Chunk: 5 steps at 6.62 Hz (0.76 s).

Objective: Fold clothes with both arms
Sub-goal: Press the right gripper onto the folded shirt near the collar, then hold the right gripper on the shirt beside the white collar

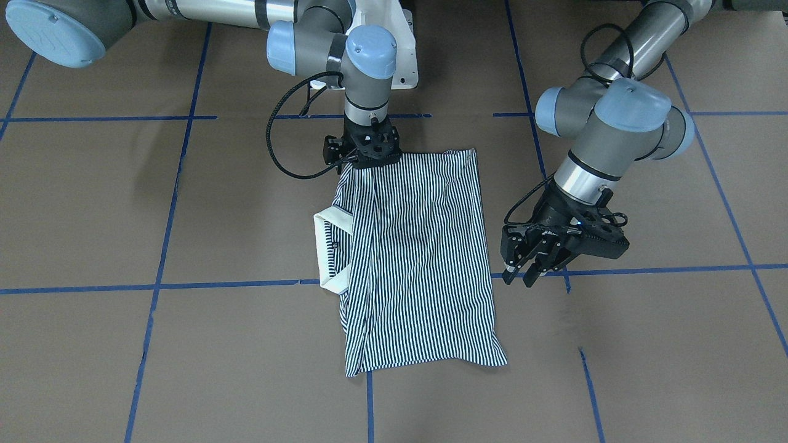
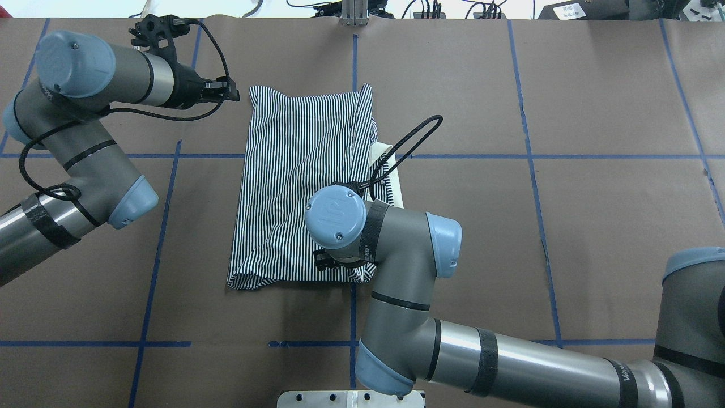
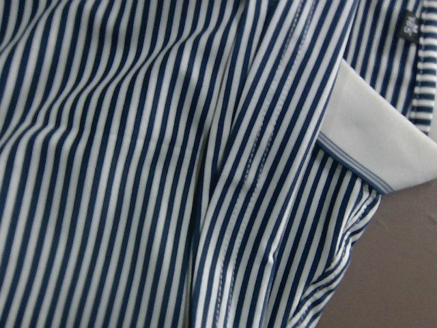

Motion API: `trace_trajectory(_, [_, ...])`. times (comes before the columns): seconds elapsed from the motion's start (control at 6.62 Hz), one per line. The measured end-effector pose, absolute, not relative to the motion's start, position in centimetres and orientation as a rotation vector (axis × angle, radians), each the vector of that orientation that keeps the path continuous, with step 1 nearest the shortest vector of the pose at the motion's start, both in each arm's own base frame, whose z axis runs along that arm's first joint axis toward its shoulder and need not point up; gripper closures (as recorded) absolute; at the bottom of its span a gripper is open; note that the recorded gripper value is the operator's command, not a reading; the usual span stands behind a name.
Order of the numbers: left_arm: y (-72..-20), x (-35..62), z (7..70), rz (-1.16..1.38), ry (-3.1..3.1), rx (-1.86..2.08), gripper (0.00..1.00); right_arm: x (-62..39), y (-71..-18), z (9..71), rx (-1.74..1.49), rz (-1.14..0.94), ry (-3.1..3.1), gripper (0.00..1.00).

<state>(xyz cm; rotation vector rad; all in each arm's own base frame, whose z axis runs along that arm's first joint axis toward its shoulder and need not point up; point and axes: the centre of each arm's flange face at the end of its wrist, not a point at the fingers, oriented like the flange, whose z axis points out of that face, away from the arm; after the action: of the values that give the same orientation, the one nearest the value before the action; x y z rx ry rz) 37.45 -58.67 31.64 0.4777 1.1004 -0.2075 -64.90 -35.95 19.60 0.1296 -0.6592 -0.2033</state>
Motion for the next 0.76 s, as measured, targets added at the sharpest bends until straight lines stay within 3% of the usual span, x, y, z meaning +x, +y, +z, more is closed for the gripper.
trace_trajectory(0.76, [-57.8, 36.7, 31.5, -0.208, 1.11, 0.48, 0.54, -57.4, -36.7, 26.9, 0.133, -0.256, -0.573, 0.0])
